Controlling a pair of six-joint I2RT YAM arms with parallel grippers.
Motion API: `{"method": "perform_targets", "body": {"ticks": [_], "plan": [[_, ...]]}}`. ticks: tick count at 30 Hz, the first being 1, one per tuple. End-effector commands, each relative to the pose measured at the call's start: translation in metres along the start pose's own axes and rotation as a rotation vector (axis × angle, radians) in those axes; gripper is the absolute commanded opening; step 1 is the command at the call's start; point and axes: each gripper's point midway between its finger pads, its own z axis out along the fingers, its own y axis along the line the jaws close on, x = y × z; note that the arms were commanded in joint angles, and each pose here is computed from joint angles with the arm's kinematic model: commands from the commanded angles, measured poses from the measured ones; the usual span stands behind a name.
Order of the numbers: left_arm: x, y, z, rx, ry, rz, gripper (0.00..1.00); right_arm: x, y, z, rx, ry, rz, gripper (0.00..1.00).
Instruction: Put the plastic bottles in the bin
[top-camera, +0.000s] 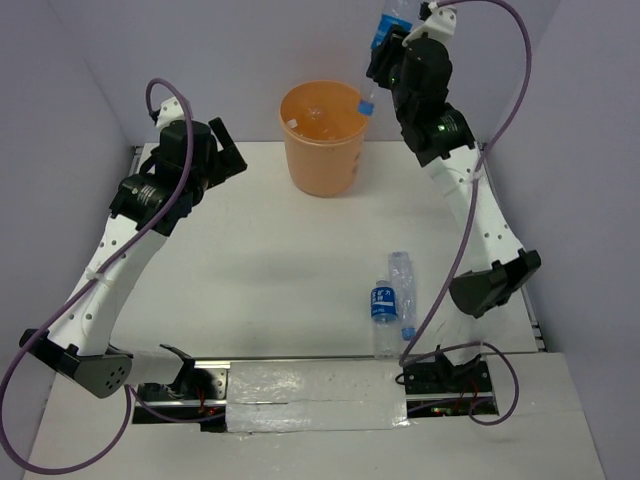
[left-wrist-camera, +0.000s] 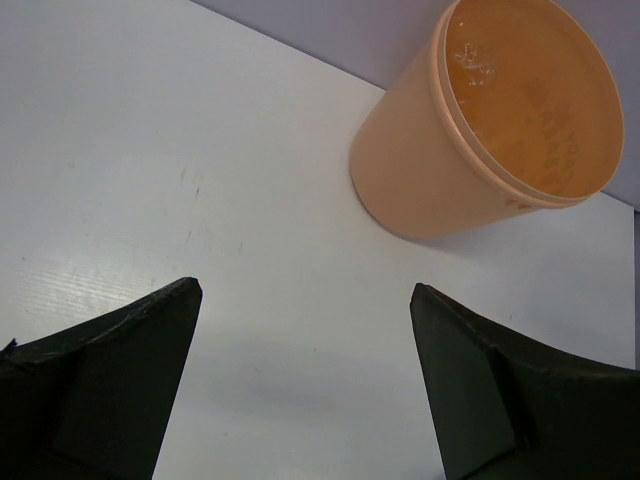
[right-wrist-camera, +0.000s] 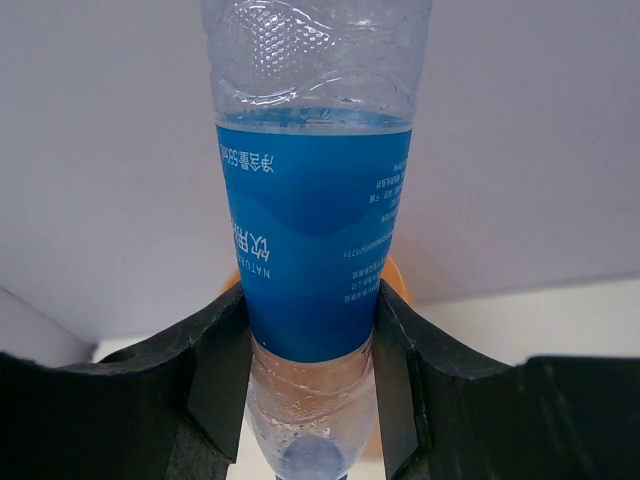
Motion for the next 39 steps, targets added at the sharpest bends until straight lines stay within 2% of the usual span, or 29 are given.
{"method": "perform_targets", "body": {"ticks": [1, 7, 10, 17, 21, 24, 25, 27, 28, 31, 32, 34, 35, 39], "plan": [[-0.014, -0.006, -0.016, 0.049, -0.020, -0.054, 0.99, 0.019, 0.000, 0.042, 0.093, -0.035, -0.073, 0.42], [-0.008, 0.000, -0.023, 0.041, 0.002, -0.068, 0.99, 0.018, 0.036, 0.078, 0.047, -0.176, 0.006, 0.44], [-0.005, 0.001, -0.025, 0.046, 0.015, -0.072, 0.99, 0.025, 0.041, 0.089, 0.040, -0.198, 0.007, 0.44], [-0.003, 0.012, -0.028, 0.002, 0.013, -0.068, 0.99, 0.078, 0.053, 0.111, 0.022, -0.142, -0.084, 0.46], [-0.005, 0.013, -0.028, -0.003, 0.006, -0.069, 0.99, 0.116, 0.052, 0.111, 0.033, -0.075, -0.137, 0.53], [-0.006, 0.009, -0.028, 0.016, 0.006, -0.073, 0.99, 0.125, 0.053, 0.108, 0.027, -0.041, -0.163, 0.67], [-0.006, 0.008, -0.028, 0.020, 0.006, -0.075, 0.99, 0.118, 0.056, 0.102, 0.021, -0.048, -0.165, 0.76], [-0.005, 0.008, -0.026, 0.017, 0.008, -0.073, 0.99, 0.116, 0.054, 0.095, 0.025, -0.047, -0.190, 0.83], [-0.005, 0.007, -0.025, 0.016, 0.008, -0.068, 0.99, 0.096, 0.055, 0.086, 0.021, -0.074, -0.178, 0.86], [-0.007, 0.007, -0.024, 0.011, -0.001, -0.060, 0.99, 0.075, 0.048, 0.070, 0.039, -0.084, -0.186, 0.88], [-0.008, 0.008, -0.023, 0.009, -0.004, -0.057, 0.99, 0.050, 0.047, 0.055, 0.036, -0.115, -0.173, 0.89], [-0.009, 0.008, -0.021, 0.004, -0.013, -0.051, 0.99, 0.043, 0.038, 0.042, 0.053, -0.102, -0.182, 0.89], [-0.010, 0.008, -0.020, 0.003, -0.014, -0.048, 0.99, 0.020, 0.035, 0.024, 0.050, -0.126, -0.167, 0.89], [-0.013, 0.005, -0.019, 0.009, -0.023, -0.040, 0.99, 0.031, 0.003, -0.017, 0.086, -0.025, -0.190, 0.90]]}}
